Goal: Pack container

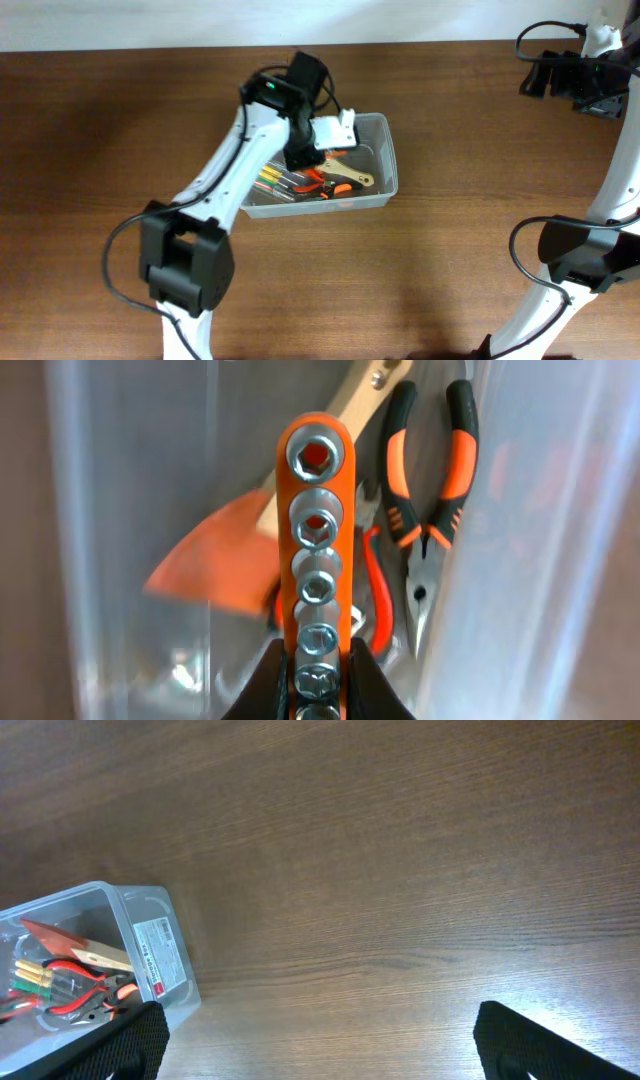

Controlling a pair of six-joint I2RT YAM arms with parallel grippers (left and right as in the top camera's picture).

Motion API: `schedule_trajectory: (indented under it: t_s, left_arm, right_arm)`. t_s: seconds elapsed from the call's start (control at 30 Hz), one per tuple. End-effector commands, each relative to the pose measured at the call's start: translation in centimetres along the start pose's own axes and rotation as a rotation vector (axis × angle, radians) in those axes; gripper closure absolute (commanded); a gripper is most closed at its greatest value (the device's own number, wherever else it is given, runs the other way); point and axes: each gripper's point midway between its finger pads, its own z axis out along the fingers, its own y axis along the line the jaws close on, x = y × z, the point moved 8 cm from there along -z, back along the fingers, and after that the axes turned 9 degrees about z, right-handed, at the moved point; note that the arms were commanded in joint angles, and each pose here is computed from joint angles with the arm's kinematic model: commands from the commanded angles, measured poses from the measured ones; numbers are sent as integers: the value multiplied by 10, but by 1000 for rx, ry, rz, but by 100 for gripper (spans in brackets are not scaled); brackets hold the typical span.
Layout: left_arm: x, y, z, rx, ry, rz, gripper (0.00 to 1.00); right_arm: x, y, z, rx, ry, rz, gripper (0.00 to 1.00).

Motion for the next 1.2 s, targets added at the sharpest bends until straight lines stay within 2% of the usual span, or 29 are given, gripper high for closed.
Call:
schedule_trajectory:
  t_s: [0.0, 0.03, 0.1, 0.13, 0.27, 0.37, 0.53, 0.67, 0.7, 0.8, 0.83, 1.0, 1.17]
  left_arm:
    - [-5, -9, 36, 62, 14, 74, 98]
    - [-7, -10, 41, 72, 17, 77, 91]
    - [-9, -13, 47, 85, 27, 84, 48]
    - [-10, -13, 48, 80, 39, 90, 1]
    - [-9, -7, 40, -18, 161, 46, 1]
    - [-13, 9, 15, -162, 207, -100, 1]
    - [-16, 26, -69, -341, 83, -369, 1]
    - [4, 20, -154, -456, -10, -557, 1]
    - [12, 18, -172, -483, -34, -617, 1]
    - [52, 3, -222, -558, -104, -917, 1]
    - [82, -7, -241, -581, -104, -1076, 1]
    - [160, -23, -262, -620, 22, -1305, 1]
    - [216, -33, -268, -635, 97, -1486, 1]
  right_arm:
    - [0, 2, 4, -15, 12, 6, 2]
    - [0, 2, 4, -15, 12, 6, 2]
    - [0, 2, 4, -15, 12, 6, 2]
    - [0, 2, 4, -15, 12, 6, 2]
    - [0, 2, 4, -15, 12, 6, 2]
    - [0, 2, 4, -15, 12, 6, 2]
    - [0, 2, 4, -15, 12, 6, 2]
    - [0, 2, 4, -15, 12, 6, 2]
    - [0, 2, 4, -15, 12, 6, 2]
    - [0, 2, 4, -15, 12, 6, 2]
    - [0, 2, 4, -15, 12, 6, 2]
    - [0, 2, 4, -15, 12, 6, 2]
    - [1, 7, 3, -20, 11, -7, 2]
